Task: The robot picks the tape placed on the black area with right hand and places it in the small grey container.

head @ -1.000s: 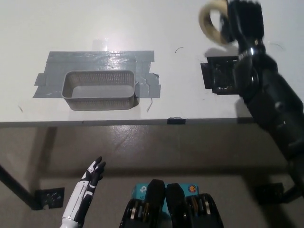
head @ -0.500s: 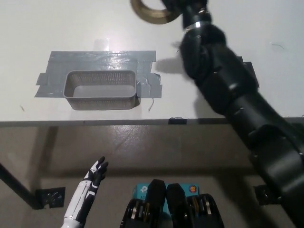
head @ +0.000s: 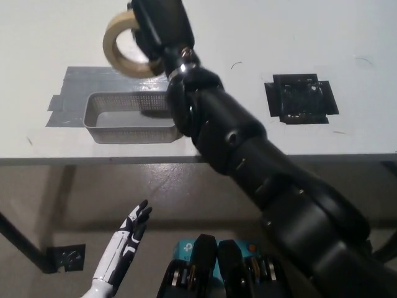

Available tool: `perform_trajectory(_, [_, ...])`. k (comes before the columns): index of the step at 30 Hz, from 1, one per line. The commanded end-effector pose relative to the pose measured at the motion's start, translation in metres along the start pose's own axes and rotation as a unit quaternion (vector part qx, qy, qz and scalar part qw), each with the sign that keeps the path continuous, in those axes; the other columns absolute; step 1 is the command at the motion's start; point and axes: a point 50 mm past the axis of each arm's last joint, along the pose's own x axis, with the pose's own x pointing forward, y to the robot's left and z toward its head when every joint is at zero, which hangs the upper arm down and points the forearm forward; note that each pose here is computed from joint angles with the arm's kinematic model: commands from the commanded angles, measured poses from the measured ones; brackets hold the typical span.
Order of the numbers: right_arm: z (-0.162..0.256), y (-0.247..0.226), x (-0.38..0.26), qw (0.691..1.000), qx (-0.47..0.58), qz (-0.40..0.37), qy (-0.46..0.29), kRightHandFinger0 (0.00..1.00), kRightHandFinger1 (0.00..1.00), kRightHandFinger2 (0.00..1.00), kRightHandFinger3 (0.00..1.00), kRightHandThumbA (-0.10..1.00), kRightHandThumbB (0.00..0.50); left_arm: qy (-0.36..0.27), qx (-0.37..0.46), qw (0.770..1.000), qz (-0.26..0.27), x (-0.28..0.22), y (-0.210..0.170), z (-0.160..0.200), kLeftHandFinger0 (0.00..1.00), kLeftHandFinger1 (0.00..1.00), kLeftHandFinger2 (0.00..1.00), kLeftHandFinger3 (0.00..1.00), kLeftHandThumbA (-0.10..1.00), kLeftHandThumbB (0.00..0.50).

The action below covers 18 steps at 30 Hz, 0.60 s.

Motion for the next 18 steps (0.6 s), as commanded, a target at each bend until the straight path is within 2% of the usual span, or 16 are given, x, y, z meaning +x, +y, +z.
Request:
perform_trajectory(1, [0.018, -0.013, 0.014, 1.0, -0.001, -0.015, -0.014, 0.0, 0.33, 0.78, 0.96, -0.1, 0.179, -0.026, 0.02, 0.999, -0.016, 0.005, 0.002, 0.016, 1.0, 1.0, 1.0, 1.0, 1.0, 0.183])
perform_trajectory(3, [0.019, -0.003, 0.009, 1.0, 0.003, 0.007, -0.007, 0.0, 0.35, 0.82, 0.95, -0.1, 0.172, -0.031, 0.018, 0.999, -0.019, 0.006, -0.001, 0.019, 1.0, 1.0, 1.0, 1.0, 1.0, 0.18])
perform_trajectory(6, [0.021, 0.01, 0.001, 1.0, 0.002, 0.025, -0.005, 0.0, 0.35, 0.83, 0.94, -0.1, 0.192, -0.032, 0.018, 0.999, -0.022, 0.004, -0.003, 0.02, 1.0, 1.0, 1.0, 1.0, 1.0, 0.183])
perform_trajectory(7, [0.021, 0.016, -0.002, 0.999, 0.001, 0.04, 0.001, 0.0, 0.37, 0.84, 0.96, -0.1, 0.178, -0.032, 0.014, 0.999, -0.024, 0.003, -0.004, 0.021, 1.0, 1.0, 1.0, 1.0, 1.0, 0.173])
perform_trajectory(9, [0.021, 0.019, -0.005, 0.999, 0.005, 0.049, 0.006, 0.0, 0.39, 0.87, 0.99, -0.1, 0.162, -0.031, 0.015, 0.999, -0.025, 0.002, -0.005, 0.021, 1.0, 1.0, 1.0, 1.0, 1.0, 0.185])
perform_trajectory(11, [0.021, 0.021, -0.006, 0.998, 0.003, 0.054, 0.006, 0.0, 0.42, 0.89, 0.98, -0.1, 0.154, -0.032, 0.015, 0.999, -0.026, 0.002, -0.005, 0.022, 1.0, 1.0, 1.0, 1.0, 1.0, 0.182])
perform_trajectory(12, [0.022, 0.021, -0.006, 0.998, 0.01, 0.057, 0.006, 0.0, 0.43, 0.89, 0.98, -0.1, 0.128, -0.032, 0.015, 0.999, -0.026, 0.002, -0.005, 0.023, 1.0, 1.0, 1.0, 1.0, 1.0, 0.183])
perform_trajectory(15, [0.028, 0.019, -0.002, 0.998, 0.011, 0.059, 0.001, 0.0, 0.41, 0.88, 0.99, -0.1, 0.121, -0.033, 0.012, 0.999, -0.027, 0.004, -0.004, 0.024, 1.0, 1.0, 1.0, 1.0, 1.0, 0.187])
perform_trajectory(16, [0.03, 0.019, -0.002, 0.998, 0.013, 0.057, -0.001, 0.0, 0.41, 0.88, 0.94, -0.1, 0.107, -0.036, 0.011, 0.999, -0.029, 0.004, -0.004, 0.024, 1.0, 1.0, 1.0, 1.0, 1.0, 0.179])
perform_trajectory(17, [0.031, 0.019, -0.002, 0.998, 0.012, 0.057, -0.002, 0.0, 0.42, 0.89, 0.94, -0.1, 0.116, -0.037, 0.009, 0.999, -0.03, 0.004, -0.004, 0.024, 1.0, 1.0, 1.0, 1.0, 1.0, 0.181])
perform_trajectory(18, [0.031, 0.019, -0.002, 0.998, 0.013, 0.057, -0.002, 0.0, 0.43, 0.89, 0.98, -0.1, 0.12, -0.036, 0.008, 0.999, -0.032, 0.003, -0.004, 0.024, 1.0, 1.0, 1.0, 1.0, 1.0, 0.176])
